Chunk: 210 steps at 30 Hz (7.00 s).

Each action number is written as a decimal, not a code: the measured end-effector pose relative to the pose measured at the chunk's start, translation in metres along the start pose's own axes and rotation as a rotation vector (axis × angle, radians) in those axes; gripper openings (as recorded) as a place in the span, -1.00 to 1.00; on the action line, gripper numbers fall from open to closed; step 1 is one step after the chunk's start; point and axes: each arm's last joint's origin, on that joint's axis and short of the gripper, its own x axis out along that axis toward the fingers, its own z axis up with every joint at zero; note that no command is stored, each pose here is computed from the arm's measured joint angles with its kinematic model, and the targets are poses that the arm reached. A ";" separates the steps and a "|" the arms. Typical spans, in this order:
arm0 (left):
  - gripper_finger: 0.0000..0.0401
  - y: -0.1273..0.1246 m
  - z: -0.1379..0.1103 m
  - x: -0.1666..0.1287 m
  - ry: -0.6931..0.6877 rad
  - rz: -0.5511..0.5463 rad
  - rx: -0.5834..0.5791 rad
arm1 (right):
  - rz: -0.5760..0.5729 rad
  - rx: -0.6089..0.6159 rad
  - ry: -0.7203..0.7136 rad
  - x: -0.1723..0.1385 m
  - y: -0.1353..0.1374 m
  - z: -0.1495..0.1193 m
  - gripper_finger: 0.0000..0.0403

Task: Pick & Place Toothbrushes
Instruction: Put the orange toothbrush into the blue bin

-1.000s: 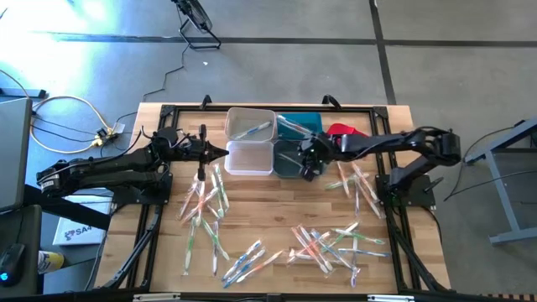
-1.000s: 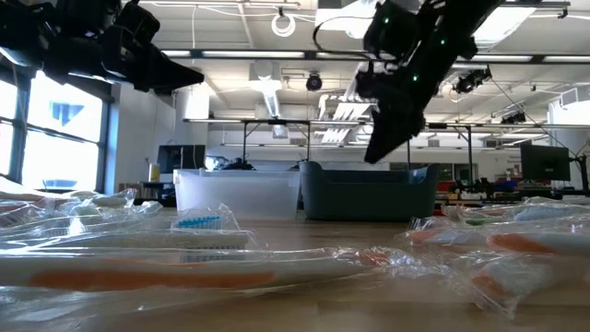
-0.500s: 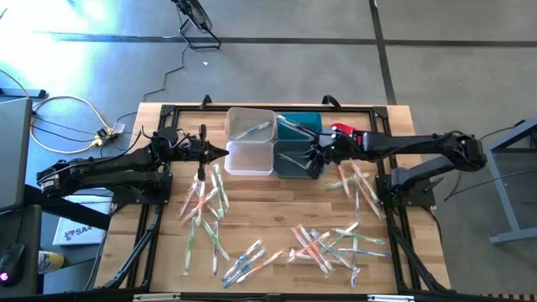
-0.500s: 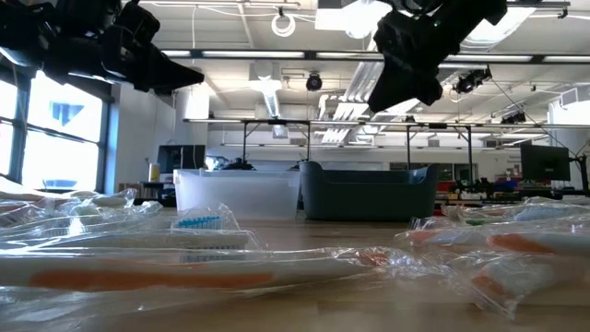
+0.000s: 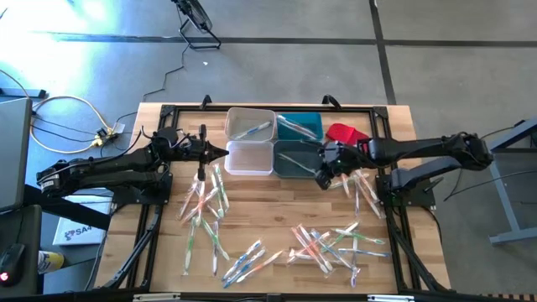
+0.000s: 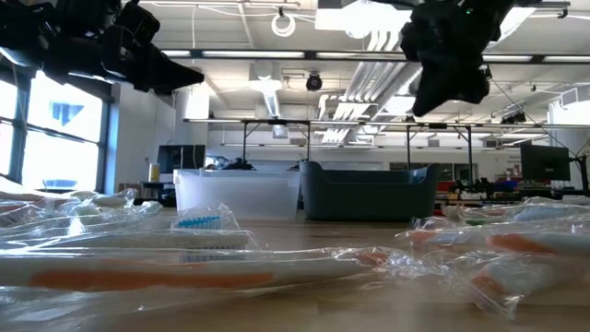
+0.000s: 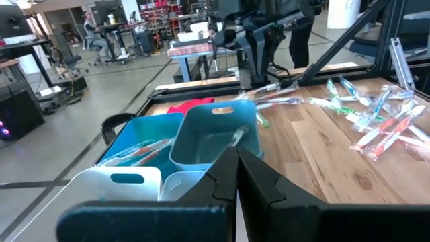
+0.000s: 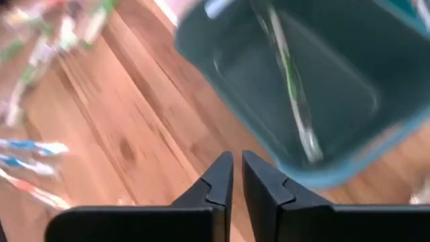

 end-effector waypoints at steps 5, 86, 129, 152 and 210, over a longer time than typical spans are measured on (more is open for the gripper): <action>-0.99 0.000 0.000 0.000 0.000 -0.002 0.000 | -0.037 0.040 0.061 -0.001 0.000 -0.009 -0.96; -0.99 0.000 0.000 0.000 0.000 -0.002 0.000 | -0.652 0.270 0.125 0.013 -0.084 -0.029 -0.30; -0.99 0.000 0.000 0.000 0.000 0.001 0.000 | -0.732 0.363 0.250 0.051 -0.111 -0.041 -0.18; -0.99 0.000 0.000 0.000 0.000 -0.001 0.000 | -0.766 0.306 0.308 0.077 -0.114 -0.042 -0.19; -0.99 0.000 0.000 0.000 0.000 -0.002 0.000 | -0.886 0.077 0.050 0.023 -0.069 0.050 -0.93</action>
